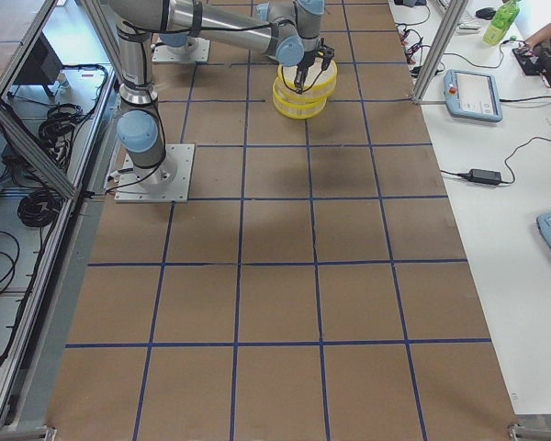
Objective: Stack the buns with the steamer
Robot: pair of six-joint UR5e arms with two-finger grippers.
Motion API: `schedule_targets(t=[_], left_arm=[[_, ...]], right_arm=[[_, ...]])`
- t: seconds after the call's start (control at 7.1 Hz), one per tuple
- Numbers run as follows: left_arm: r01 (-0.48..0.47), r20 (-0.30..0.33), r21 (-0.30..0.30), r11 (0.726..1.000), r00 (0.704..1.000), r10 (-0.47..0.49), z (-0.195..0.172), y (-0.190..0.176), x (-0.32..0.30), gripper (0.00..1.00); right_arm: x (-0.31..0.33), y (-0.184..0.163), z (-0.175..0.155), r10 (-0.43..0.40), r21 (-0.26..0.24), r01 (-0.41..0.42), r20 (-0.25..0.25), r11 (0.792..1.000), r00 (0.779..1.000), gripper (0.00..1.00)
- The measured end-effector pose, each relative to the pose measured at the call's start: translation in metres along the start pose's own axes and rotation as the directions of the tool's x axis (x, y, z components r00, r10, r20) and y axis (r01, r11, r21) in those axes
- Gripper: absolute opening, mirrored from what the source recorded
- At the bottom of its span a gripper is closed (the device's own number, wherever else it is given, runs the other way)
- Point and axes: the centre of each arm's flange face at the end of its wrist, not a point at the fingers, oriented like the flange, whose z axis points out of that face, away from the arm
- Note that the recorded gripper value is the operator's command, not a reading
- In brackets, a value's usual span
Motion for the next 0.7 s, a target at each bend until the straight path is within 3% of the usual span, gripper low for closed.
schedule_targets(t=[0.14,0.42,0.7], left_arm=[[0.0,-0.001,0.008,1.0,1.0,0.0,-0.002,-0.001,0.0,0.02],[-0.005,-0.008,0.024,1.0,1.0,0.005,-0.008,-0.002,-0.001,0.02],[0.006,-0.071,0.035,0.999,0.997,-0.004,-0.019,0.002,0.001,0.02]], right_arm=[[-0.003,0.0,0.006,0.001,-0.008,-0.001,-0.002,1.0,1.0,0.08],[-0.008,0.004,0.015,-0.003,-0.021,0.003,-0.009,1.0,1.0,0.09],[-0.011,0.005,0.023,-0.013,-0.033,0.012,-0.017,0.999,1.0,0.09]])
